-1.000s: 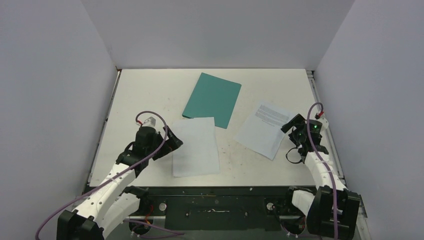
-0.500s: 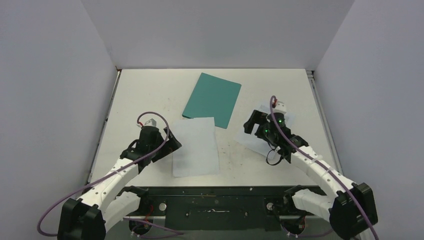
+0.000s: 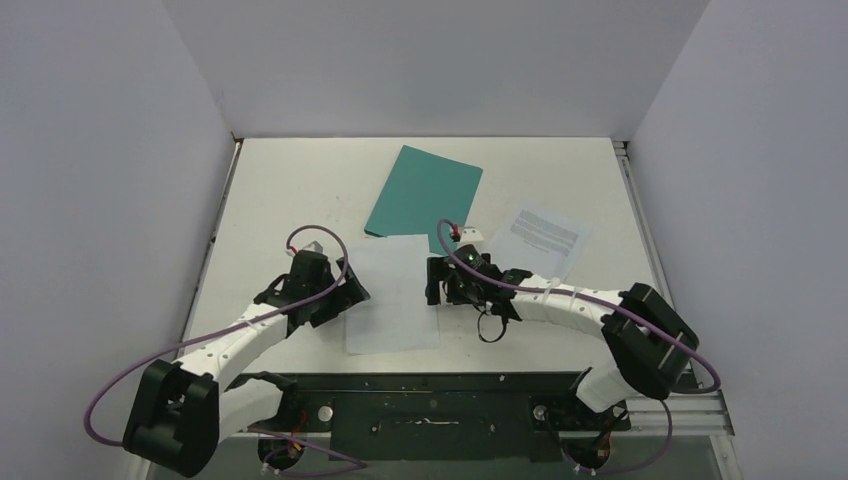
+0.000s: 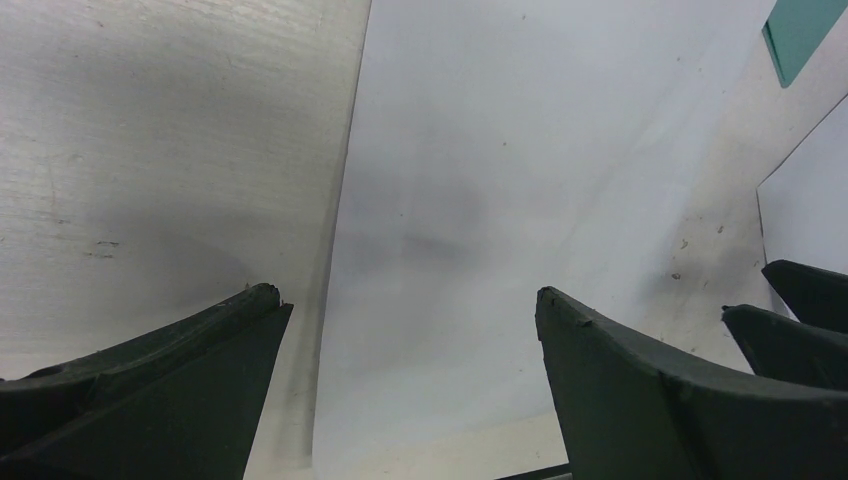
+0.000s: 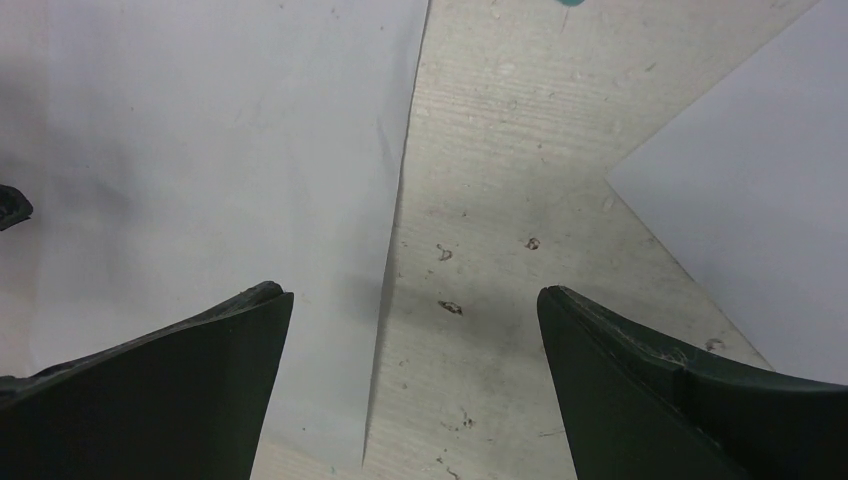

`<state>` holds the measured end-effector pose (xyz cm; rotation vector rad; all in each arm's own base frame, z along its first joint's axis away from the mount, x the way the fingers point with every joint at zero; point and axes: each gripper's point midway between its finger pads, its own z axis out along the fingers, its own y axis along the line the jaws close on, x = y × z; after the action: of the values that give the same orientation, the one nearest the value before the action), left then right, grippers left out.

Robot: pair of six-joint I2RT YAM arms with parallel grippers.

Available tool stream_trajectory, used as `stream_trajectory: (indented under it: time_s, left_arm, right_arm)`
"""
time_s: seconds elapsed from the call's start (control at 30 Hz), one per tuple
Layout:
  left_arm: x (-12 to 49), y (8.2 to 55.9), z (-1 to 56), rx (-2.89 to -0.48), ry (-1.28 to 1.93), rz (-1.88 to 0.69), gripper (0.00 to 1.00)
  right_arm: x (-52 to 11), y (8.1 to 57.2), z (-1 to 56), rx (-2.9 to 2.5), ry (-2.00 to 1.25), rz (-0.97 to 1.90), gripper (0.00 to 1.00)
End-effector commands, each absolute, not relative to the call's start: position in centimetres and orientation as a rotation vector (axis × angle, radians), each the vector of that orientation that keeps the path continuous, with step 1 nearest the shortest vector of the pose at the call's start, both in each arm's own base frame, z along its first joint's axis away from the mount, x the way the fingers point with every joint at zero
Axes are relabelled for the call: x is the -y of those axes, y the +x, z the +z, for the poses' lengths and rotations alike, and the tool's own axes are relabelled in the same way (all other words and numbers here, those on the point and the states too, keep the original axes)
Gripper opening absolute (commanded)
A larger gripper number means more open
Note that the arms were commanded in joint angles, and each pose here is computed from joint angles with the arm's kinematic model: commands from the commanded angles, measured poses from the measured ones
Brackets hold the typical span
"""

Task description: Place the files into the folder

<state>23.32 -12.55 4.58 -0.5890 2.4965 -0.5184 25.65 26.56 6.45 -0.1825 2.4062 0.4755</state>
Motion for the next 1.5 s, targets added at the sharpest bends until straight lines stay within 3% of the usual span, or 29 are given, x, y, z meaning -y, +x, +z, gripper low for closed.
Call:
stream_trajectory:
  time_s: [0.0,0.43,0.6,0.87,1.1,1.3,1.47]
  left_arm:
    - [13.8,24.1,4.4,-2.479,-0.568,-0.582,0.97]
    - [15.7,23.4,2.2,-2.560,-0.511,-0.616,0.96]
    - [16.6,23.0,1.5,-2.584,-0.489,-0.654,0.98]
    - [17.2,22.7,1.0,-2.605,-0.455,-0.673,1.00]
    - [17.4,22.5,1.0,-2.613,-0.437,-0.679,1.00]
    - [17.2,22.5,1.6,-2.595,-0.433,-0.679,1.00]
    - [17.0,22.9,3.1,-2.560,-0.425,-0.675,1.00]
  right_arm:
    - [-29.5,26.8,7.3,-2.352,-0.155,0.557,1.00]
    - [-33.1,24.1,3.3,-2.437,-0.173,0.782,0.99]
    - [-33.6,23.4,2.6,-2.451,-0.159,0.849,0.94]
    - [-33.7,23.0,2.9,-2.434,-0.153,0.894,0.68]
    - [-33.3,23.1,3.7,-2.411,-0.148,0.879,0.27]
    - [-32.5,23.4,5.2,-2.376,-0.146,0.850,0.14]
    - [-31.5,23.7,7.5,-2.330,-0.161,0.810,0.10]
